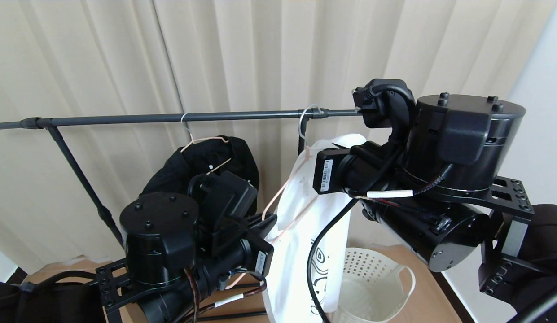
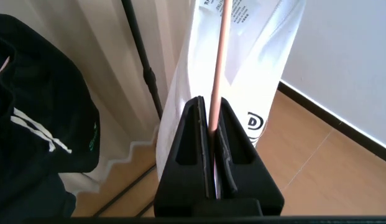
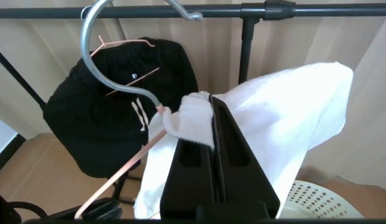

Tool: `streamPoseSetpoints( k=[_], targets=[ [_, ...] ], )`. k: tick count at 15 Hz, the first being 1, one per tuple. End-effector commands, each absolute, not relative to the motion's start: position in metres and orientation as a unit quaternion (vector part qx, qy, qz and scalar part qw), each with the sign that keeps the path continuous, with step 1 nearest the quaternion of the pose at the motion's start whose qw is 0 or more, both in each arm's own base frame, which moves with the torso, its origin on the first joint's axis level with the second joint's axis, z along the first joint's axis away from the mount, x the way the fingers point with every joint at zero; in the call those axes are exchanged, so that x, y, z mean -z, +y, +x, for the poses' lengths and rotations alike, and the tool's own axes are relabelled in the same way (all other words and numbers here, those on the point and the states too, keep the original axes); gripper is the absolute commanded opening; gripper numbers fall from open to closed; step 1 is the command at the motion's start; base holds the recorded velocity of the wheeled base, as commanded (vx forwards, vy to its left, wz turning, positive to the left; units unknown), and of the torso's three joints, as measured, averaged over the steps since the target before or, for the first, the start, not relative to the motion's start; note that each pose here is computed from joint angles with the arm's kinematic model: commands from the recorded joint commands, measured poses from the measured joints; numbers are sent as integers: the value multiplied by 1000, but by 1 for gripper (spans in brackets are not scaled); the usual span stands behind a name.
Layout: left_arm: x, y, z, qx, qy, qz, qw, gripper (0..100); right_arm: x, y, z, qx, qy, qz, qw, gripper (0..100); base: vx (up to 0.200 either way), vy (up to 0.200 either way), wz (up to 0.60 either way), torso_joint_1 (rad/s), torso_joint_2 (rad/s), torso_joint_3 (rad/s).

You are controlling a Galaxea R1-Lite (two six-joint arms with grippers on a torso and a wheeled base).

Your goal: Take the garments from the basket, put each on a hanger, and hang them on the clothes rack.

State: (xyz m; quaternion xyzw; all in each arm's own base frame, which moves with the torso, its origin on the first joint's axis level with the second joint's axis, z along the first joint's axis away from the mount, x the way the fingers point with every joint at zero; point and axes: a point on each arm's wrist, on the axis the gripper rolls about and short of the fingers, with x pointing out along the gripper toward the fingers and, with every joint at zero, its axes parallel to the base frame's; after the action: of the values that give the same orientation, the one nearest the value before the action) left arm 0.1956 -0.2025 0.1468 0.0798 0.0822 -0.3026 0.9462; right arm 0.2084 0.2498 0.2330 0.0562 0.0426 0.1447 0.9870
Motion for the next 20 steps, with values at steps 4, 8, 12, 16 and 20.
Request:
streamPoseSetpoints(
  k=[4,8,12,16,20],
  targets=[
    [-149,-202,195,300,77,77,948,0,-236,245,209,-140,39,59,988,100,0,0,0,0,0,0],
    [-154,-197,194,295,63,69,951,0,-243,231,221,-115,23,58,991,100,0,0,0,0,0,0],
    [-155,-195,195,291,60,67,952,0,-244,230,221,-114,19,61,991,100,0,0,0,0,0,0],
    [-163,-191,205,274,46,58,959,0,-241,230,221,-114,23,58,992,100,0,0,0,0,0,0],
    [-177,-185,212,256,24,45,965,0,-236,231,222,-114,29,52,992,100,0,0,0,0,0,0]
  ],
)
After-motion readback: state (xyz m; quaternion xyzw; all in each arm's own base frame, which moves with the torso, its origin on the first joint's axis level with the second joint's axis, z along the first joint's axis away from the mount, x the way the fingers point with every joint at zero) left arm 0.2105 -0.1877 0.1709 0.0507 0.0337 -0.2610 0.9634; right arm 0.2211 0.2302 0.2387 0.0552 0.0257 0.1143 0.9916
